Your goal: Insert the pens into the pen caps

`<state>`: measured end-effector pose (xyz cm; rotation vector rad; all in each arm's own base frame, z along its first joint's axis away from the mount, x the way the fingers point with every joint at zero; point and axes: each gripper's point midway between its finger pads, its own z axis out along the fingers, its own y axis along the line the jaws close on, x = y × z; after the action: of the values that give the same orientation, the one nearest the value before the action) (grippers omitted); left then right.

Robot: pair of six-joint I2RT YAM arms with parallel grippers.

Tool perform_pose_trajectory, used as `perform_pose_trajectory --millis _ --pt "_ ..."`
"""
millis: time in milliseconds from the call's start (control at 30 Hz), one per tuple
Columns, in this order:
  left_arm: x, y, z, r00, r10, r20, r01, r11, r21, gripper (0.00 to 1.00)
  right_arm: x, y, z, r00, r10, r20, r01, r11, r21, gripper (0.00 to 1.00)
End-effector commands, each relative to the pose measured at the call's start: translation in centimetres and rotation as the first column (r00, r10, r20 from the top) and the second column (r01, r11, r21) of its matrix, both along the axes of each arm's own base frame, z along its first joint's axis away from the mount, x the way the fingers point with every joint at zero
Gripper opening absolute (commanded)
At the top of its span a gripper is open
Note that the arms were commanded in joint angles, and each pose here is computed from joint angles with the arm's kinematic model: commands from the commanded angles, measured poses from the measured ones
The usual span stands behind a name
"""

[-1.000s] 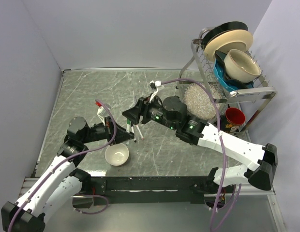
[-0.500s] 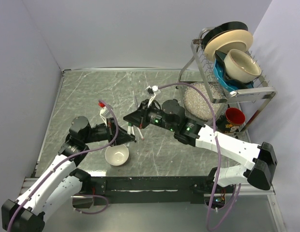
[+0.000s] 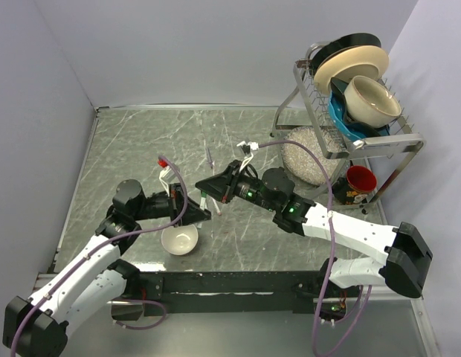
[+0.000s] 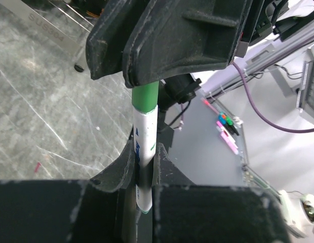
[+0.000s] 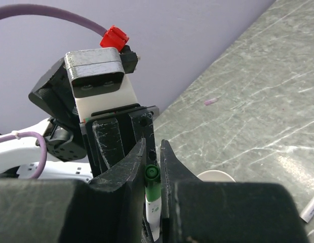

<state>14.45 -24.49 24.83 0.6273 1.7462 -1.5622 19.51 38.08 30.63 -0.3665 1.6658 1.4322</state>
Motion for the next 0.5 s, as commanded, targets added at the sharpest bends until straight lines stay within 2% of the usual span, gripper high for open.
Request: perform_pose_trajectory --millis 0,233,400,467 --pt "5.7 1.5 6.5 0.913 0.317 0.258 -0.284 0.946 -0.157 0.01 -7.6 0.5 -5.9 0.937 0.299 -0.182 -0.322 0.941 -0.107 0.0" --pt "7.2 2.4 6.5 0.871 0.405 0.278 -0.379 0.914 -0.142 0.01 -9.3 0.5 -7.5 0.907 0.361 -0.219 -0.399 0.902 -0.167 0.0" --pt "8.0 2.6 7.2 0.855 0.419 0.306 -0.409 0.907 -0.101 0.01 -10.0 0.0 -10.4 0.899 0.334 -0.281 -0.408 0.873 -0.268 0.0" --pt "8.1 2.6 7.9 0.847 0.427 0.316 -0.412 0.904 -0.117 0.01 -10.6 0.1 -10.4 0.893 0.357 -0.273 -0.423 0.873 -0.244 0.0"
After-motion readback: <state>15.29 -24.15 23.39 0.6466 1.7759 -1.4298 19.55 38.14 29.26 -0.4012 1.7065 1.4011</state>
